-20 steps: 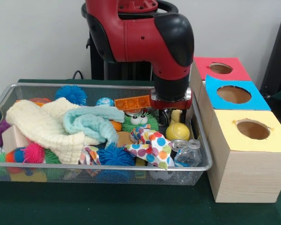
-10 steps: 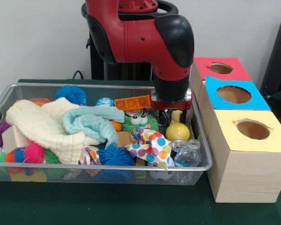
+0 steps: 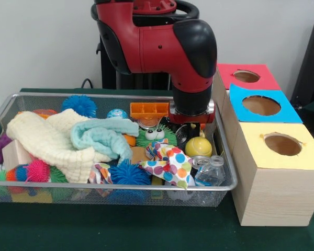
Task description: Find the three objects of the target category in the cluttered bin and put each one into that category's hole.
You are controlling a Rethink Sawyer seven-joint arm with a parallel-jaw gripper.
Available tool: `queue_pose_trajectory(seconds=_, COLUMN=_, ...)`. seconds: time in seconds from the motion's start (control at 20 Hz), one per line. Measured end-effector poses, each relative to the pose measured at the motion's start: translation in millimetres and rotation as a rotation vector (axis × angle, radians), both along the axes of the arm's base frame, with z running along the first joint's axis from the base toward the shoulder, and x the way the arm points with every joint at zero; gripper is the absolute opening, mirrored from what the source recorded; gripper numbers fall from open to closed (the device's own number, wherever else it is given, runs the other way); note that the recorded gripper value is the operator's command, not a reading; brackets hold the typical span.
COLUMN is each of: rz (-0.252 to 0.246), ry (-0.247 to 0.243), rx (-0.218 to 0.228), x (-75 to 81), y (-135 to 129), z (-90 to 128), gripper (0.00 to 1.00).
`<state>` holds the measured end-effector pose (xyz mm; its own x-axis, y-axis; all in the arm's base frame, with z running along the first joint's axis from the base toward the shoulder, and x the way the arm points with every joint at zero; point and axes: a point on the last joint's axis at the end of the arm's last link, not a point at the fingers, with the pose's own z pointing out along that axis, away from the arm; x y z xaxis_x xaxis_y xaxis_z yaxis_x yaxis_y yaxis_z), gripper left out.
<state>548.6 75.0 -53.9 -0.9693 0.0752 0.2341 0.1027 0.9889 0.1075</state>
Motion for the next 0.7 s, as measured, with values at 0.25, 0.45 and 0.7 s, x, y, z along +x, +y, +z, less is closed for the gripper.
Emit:
queue_pose_trajectory(seconds=0.25, rz=-0.002, ry=-0.001, rx=0.002, x=1.0, y=-0.5, z=-0.9, gripper=0.00)
queue_pose_trajectory(seconds=0.45, rz=-0.006, ry=-0.001, rx=0.004, x=1.6, y=-1.8, z=-0.8, gripper=0.00)
queue_pose_trajectory(seconds=0.7, rz=-0.009, ry=0.001, rx=0.005, x=1.8, y=-3.7, z=-1.6, gripper=1.00)
